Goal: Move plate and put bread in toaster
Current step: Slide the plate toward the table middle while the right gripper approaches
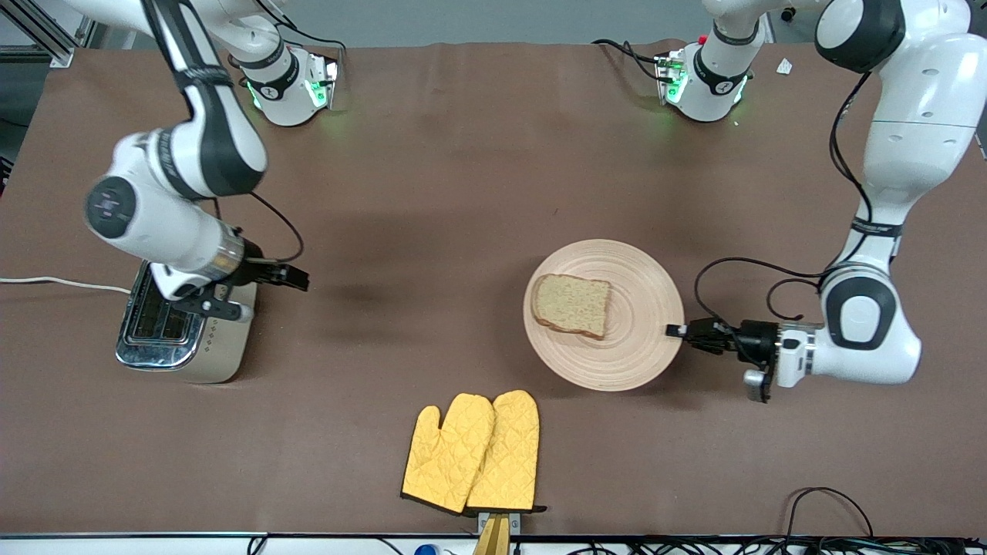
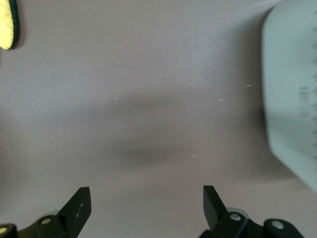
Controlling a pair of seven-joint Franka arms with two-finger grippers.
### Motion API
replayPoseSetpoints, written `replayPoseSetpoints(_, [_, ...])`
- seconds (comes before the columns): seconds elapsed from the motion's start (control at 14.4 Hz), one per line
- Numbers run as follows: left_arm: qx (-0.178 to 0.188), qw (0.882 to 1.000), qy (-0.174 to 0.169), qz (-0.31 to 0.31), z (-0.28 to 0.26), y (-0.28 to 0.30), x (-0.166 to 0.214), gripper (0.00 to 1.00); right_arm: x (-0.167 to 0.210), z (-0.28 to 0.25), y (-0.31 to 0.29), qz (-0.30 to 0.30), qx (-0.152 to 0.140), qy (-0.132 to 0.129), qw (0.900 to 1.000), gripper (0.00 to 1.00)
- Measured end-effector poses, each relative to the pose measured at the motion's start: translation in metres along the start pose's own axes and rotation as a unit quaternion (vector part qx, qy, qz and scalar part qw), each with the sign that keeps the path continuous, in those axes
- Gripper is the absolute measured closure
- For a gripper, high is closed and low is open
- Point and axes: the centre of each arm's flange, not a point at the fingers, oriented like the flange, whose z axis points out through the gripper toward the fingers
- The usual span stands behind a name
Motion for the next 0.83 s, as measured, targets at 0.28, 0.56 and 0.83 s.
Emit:
replayPoseSetpoints(0.28, [-0.009, 1.000, -0.006, -0.001, 0.064, 0.010, 0.012, 0.90, -0.001, 0.043, -0.025, 0.025, -0.005, 0.005, 1.000, 0.00])
replayPoseSetpoints(0.56, [-0.013, 1.000, -0.013, -0.008, 0.129, 0.011, 0.015, 0.90, -0.014, 0.050, -0.059, 0.053, -0.005, 0.007, 0.999, 0.00])
replayPoseSetpoints(0.83, [-0.005, 1.000, -0.010, -0.012, 0.188, 0.015, 0.016, 0.90, -0.026, 0.064, -0.098, 0.076, -0.005, 0.009, 0.997, 0.00])
